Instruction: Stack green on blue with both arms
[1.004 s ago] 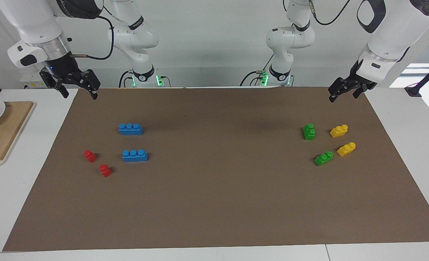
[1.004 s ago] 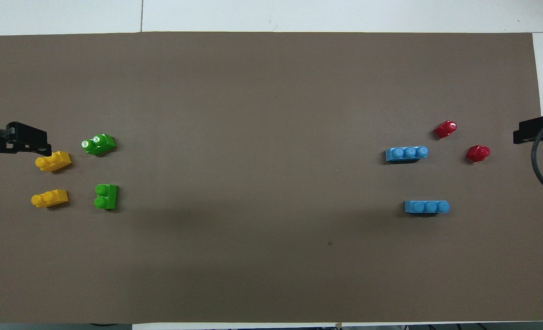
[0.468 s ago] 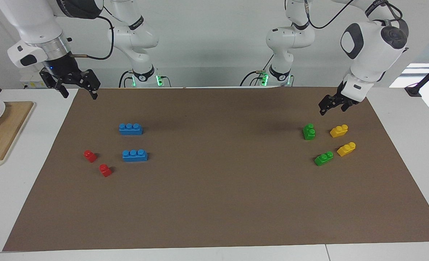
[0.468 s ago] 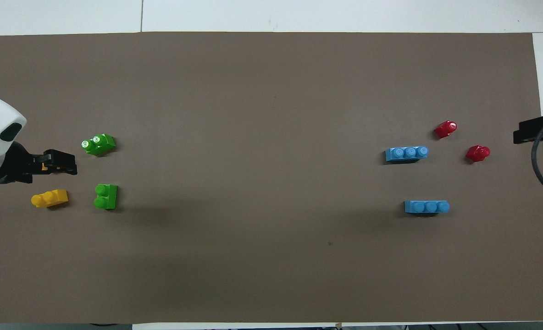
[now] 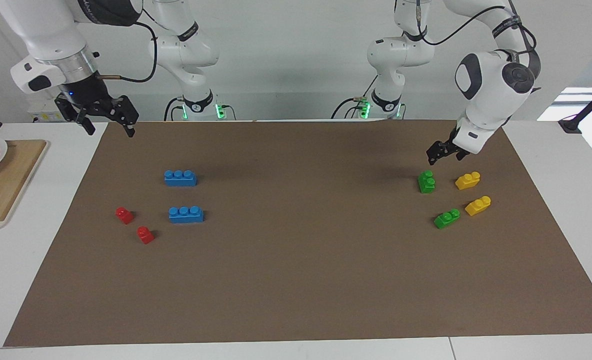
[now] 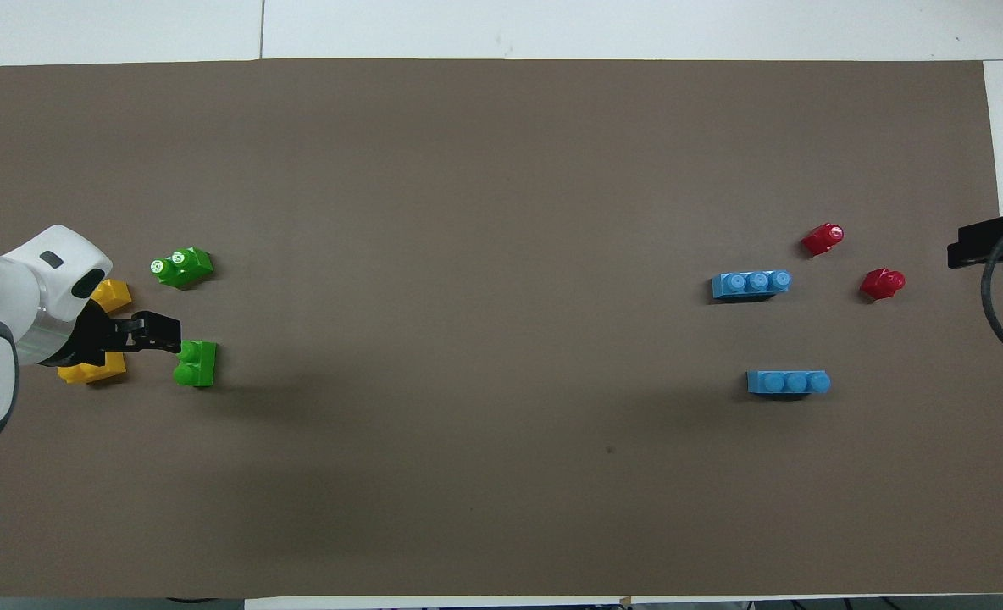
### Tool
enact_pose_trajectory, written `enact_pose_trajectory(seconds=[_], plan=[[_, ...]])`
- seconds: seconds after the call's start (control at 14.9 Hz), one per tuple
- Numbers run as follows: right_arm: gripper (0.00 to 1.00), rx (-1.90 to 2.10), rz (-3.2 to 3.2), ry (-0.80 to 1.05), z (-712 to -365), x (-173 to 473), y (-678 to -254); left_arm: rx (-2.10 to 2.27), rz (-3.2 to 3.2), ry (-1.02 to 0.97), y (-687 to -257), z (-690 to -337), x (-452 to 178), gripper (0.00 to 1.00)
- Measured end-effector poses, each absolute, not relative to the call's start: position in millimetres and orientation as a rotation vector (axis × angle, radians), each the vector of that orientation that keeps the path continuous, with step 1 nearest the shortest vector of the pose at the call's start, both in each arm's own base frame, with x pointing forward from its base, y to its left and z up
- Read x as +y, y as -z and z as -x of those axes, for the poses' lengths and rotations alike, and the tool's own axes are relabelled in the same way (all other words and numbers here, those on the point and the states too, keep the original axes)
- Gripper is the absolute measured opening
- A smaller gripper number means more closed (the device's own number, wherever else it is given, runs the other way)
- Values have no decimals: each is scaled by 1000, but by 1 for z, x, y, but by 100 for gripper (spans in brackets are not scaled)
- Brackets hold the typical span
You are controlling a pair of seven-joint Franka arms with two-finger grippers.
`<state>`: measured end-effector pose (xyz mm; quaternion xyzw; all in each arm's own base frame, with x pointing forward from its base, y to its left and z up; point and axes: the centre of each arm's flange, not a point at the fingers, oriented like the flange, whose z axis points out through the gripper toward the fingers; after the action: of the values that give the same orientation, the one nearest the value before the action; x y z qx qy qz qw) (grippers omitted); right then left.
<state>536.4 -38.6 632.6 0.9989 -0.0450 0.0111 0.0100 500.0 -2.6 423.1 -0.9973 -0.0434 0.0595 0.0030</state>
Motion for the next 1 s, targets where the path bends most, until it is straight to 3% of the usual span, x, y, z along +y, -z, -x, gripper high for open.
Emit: enact_pose_trajectory(seconds=[0.4, 0.74, 1.0], plan=[[100, -317, -3116, -77, -538, -44, -619, -141, 3130, -161, -367, -487, 1, 100], [100, -997, -3009, 4, -549, -40, -572, -116, 3131, -179, -339, -488, 2, 100], [100, -1589, -2808, 141, -575, -35, -499, -102, 3132, -184, -327, -486, 0, 100]])
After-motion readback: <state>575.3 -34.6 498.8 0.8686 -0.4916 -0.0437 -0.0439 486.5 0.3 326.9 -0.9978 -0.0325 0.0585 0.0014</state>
